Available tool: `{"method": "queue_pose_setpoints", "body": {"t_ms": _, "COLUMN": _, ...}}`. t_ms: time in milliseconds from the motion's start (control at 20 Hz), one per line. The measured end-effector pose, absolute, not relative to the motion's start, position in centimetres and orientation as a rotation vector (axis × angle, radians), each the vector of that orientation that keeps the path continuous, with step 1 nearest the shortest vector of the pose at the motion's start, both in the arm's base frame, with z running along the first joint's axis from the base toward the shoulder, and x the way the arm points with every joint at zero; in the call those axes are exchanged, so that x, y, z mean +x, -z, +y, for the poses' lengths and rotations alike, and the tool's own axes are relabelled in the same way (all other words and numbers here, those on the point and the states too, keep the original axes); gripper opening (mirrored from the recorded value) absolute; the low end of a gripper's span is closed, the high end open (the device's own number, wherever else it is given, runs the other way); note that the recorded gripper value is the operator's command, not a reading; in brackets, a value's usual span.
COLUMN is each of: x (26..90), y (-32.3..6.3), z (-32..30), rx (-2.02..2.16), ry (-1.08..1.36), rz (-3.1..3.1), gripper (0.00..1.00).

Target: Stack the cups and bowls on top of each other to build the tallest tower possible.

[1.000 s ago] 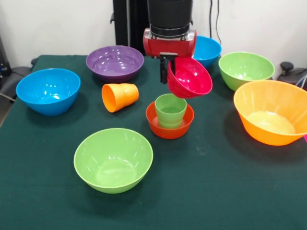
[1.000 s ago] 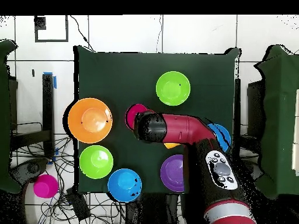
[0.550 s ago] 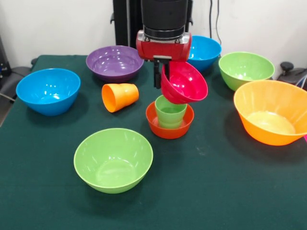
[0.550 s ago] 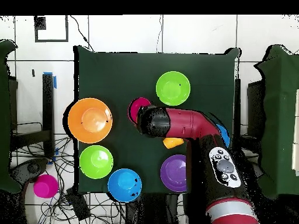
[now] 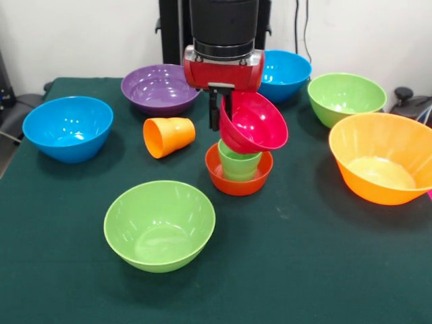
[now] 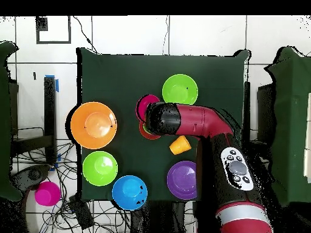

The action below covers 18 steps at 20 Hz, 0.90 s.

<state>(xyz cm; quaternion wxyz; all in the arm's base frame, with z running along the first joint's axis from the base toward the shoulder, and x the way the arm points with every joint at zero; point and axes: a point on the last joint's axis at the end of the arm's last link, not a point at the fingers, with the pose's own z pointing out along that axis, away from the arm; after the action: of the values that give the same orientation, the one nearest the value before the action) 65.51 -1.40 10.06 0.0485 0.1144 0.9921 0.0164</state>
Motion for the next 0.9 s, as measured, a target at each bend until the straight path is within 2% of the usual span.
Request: {"method": "queue_pose_setpoints", "body": {"t_ms": 900, "x": 64.1, "y": -6.5, "z": -0.8, "rx": 0.36, "ry": -0.082, "rz": 3.087, "gripper": 0.0}}
